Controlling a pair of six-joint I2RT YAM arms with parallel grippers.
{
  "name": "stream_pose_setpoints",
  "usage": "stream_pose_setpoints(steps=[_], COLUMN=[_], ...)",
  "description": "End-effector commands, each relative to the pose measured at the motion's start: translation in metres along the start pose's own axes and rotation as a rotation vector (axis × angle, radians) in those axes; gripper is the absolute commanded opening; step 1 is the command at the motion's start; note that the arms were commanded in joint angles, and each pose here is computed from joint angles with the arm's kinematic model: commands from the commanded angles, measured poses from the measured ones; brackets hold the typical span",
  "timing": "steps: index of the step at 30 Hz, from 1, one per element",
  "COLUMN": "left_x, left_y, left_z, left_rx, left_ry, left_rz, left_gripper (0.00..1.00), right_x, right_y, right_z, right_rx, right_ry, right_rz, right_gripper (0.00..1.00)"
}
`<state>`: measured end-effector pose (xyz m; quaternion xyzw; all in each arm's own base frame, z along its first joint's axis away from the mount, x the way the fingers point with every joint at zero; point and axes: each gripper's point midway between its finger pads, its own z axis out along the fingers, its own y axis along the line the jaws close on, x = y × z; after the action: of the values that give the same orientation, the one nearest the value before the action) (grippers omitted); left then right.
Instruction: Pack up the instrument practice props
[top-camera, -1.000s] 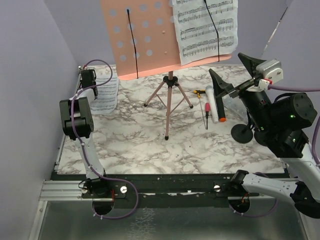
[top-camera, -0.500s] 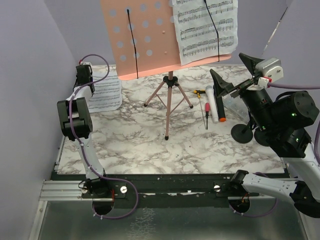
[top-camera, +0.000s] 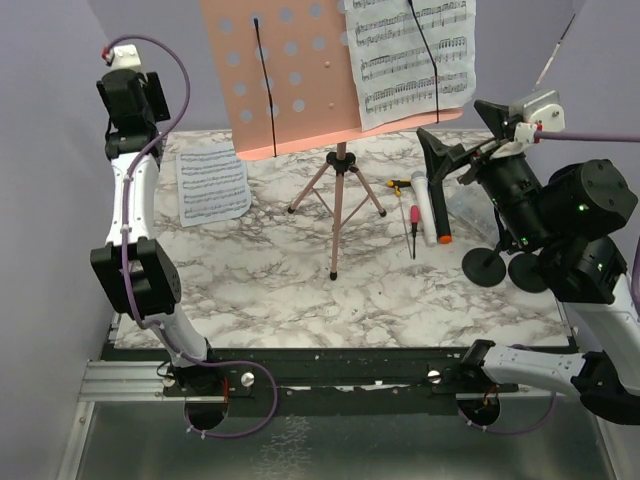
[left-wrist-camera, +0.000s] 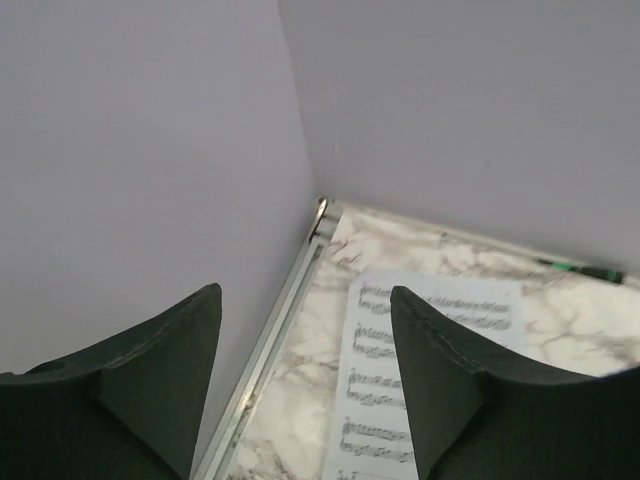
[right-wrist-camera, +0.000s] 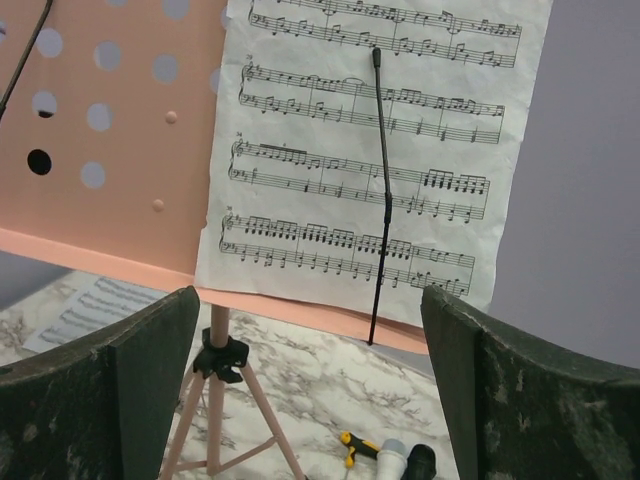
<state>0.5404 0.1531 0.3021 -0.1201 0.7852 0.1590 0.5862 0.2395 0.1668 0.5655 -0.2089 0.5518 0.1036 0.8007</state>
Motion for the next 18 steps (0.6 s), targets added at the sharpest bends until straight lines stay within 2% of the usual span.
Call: stream_pose_setpoints(steps=[1, 9, 13, 18], left_x=[-0.083, -0.168, -0.210, -0.249], left_y=[-0.005, 0.000, -0.010, -0.037], left_z=[-0.071, -0.170, -0.227, -0.296], left_rx=[0.113, 0.211, 0.343, 0.567], left_ry=[-0.112, -0.238, -0.326, -0.424], left_rz=[-0.164, -0.291, -0.346, -0.385], left_gripper=[0.71, 0.74, 0.75, 0.75], right_x=[0.010, 0.002, 0.007, 0.009], right_y=[-0.007, -0.004, 0.008, 0.003], right_z=[0.004, 0.026, 0.043, 0.057], right_rx=[0.053, 0.054, 0.025, 0.072], right_ry=[0.098, 0.184, 0.232, 0.234], right_rz=[0.026, 0.028, 0.028, 0.008], right_gripper=[0.96, 0.95, 0.94, 0.95])
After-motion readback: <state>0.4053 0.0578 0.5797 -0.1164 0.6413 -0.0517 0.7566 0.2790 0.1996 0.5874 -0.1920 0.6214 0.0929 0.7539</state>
